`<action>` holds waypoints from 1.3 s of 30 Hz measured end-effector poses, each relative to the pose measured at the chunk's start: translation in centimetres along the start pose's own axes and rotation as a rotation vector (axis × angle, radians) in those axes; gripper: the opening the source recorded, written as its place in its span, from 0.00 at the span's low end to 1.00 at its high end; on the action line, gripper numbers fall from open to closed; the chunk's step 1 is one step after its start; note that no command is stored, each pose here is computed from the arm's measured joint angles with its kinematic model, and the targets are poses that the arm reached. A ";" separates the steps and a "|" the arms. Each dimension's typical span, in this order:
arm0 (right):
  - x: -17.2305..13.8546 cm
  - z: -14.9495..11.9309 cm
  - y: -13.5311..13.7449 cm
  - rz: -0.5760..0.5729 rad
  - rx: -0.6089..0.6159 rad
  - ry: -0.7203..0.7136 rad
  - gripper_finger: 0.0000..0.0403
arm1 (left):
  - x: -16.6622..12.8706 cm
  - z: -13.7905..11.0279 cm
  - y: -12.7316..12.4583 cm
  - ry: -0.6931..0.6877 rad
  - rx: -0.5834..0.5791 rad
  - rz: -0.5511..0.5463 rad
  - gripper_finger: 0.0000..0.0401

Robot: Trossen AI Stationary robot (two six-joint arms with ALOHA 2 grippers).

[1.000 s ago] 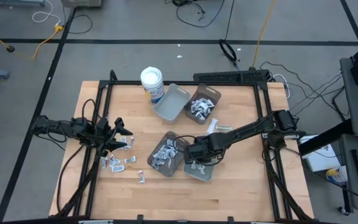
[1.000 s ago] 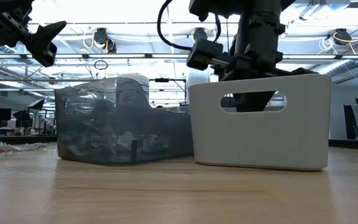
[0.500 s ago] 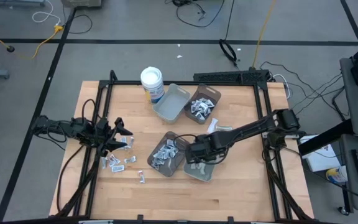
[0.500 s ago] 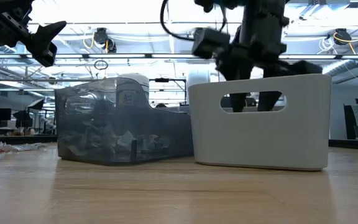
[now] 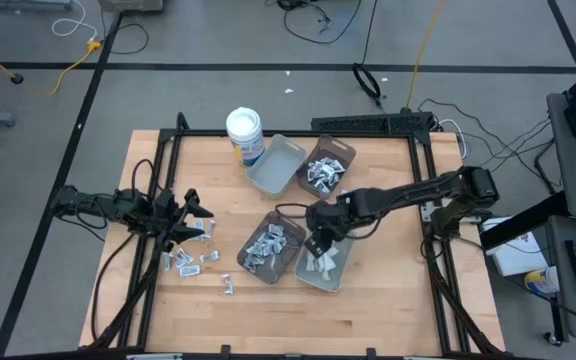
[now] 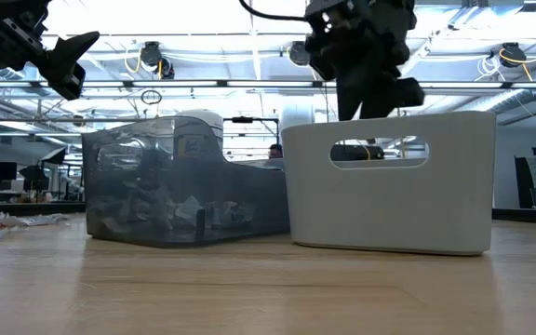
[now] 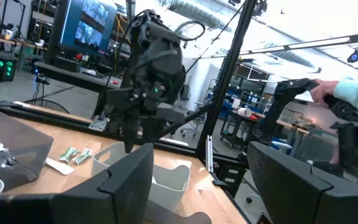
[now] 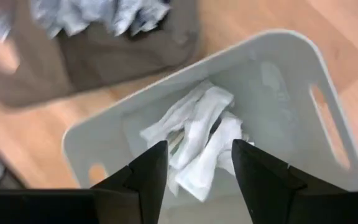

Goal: Pick & Place First Aid Supplies
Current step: Put the green bandage into the bottom gray bin

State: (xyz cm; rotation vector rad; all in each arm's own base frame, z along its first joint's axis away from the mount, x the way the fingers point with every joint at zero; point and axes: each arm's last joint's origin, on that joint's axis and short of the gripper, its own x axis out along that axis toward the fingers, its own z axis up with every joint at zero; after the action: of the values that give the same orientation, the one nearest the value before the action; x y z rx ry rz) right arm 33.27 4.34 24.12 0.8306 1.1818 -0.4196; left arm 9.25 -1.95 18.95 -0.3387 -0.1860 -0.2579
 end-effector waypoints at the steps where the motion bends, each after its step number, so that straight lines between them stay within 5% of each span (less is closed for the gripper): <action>1: -0.3 0.1 -0.1 0.019 -0.049 0.013 0.43 | 0.0 0.0 0.0 -0.001 0.000 0.000 0.66; 7: -1.0 0.6 -0.9 0.092 -0.243 0.107 0.43 | 0.0 0.0 0.0 0.000 0.000 0.000 0.66; 13: -2.1 0.9 -3.4 0.023 -0.319 0.182 0.42 | 0.0 0.0 0.0 0.000 0.000 0.000 0.66; 24: -3.9 2.7 -9.6 -0.136 -0.352 0.122 0.42 | 0.0 0.0 0.0 0.000 0.000 0.000 0.66; 39: -4.6 5.6 -16.4 -0.179 -0.365 0.139 0.42 | 0.0 0.0 0.0 0.000 0.000 0.000 0.66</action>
State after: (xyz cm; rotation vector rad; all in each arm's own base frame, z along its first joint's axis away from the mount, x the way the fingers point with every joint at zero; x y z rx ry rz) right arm 24.01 -11.01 23.52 0.4453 1.4165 -0.2816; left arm 9.25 -1.95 18.95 -0.3387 -0.1859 -0.2579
